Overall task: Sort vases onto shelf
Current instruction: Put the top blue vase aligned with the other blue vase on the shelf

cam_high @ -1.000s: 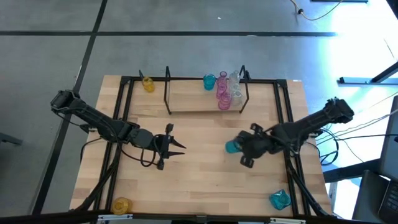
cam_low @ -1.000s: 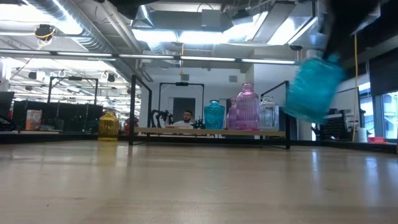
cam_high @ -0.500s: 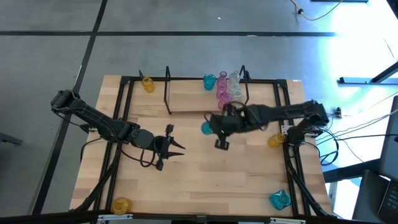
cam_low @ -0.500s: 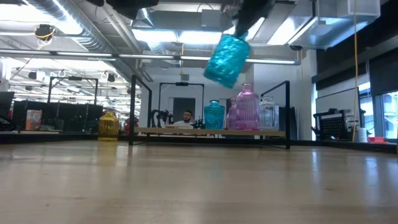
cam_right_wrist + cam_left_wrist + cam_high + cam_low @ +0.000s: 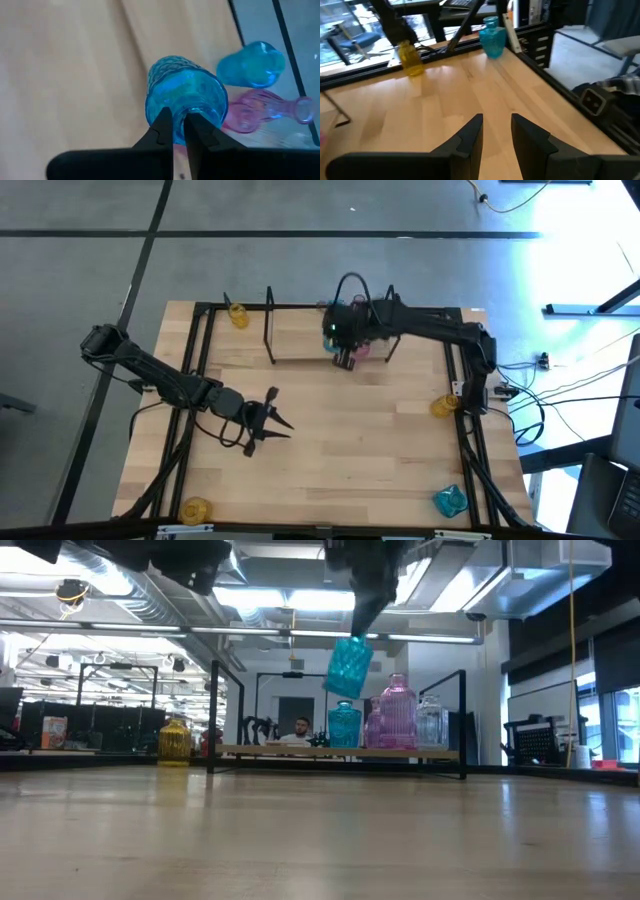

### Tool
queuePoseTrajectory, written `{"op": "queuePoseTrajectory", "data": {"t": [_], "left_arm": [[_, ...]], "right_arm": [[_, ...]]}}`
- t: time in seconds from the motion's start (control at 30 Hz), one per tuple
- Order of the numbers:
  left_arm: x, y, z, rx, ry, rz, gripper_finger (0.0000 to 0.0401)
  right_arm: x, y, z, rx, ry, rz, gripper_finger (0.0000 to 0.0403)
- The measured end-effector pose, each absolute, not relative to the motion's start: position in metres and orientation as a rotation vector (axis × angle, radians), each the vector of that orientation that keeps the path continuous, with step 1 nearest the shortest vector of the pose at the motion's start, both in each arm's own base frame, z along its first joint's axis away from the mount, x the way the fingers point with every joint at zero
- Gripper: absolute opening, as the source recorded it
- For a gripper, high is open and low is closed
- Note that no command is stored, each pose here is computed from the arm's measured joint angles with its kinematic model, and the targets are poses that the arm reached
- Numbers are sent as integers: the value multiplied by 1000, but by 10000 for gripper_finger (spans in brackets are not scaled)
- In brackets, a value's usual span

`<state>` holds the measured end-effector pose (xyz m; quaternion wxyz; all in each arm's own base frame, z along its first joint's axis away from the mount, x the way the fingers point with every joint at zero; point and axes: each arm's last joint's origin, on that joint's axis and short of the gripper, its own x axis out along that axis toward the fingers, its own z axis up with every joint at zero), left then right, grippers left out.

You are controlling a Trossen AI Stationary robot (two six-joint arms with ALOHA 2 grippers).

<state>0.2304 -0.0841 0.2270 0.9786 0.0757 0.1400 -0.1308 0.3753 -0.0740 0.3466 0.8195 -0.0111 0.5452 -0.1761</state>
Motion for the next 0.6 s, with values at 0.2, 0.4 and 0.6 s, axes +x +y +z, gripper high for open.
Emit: {"op": "queuePoseTrajectory", "data": {"t": [0.2,0.4,0.6], "left_arm": [[232,-80,228,238,262,-147,94],[236,-70,232,273,225,-133,94],[238,-61,227,278,271,-134,94]], "right_arm": [[370,-118,341,-40,1186,-359,10],[367,-134,335,-63,1226,-344,10],[380,-140,316,-68,1253,-293,10]]}}
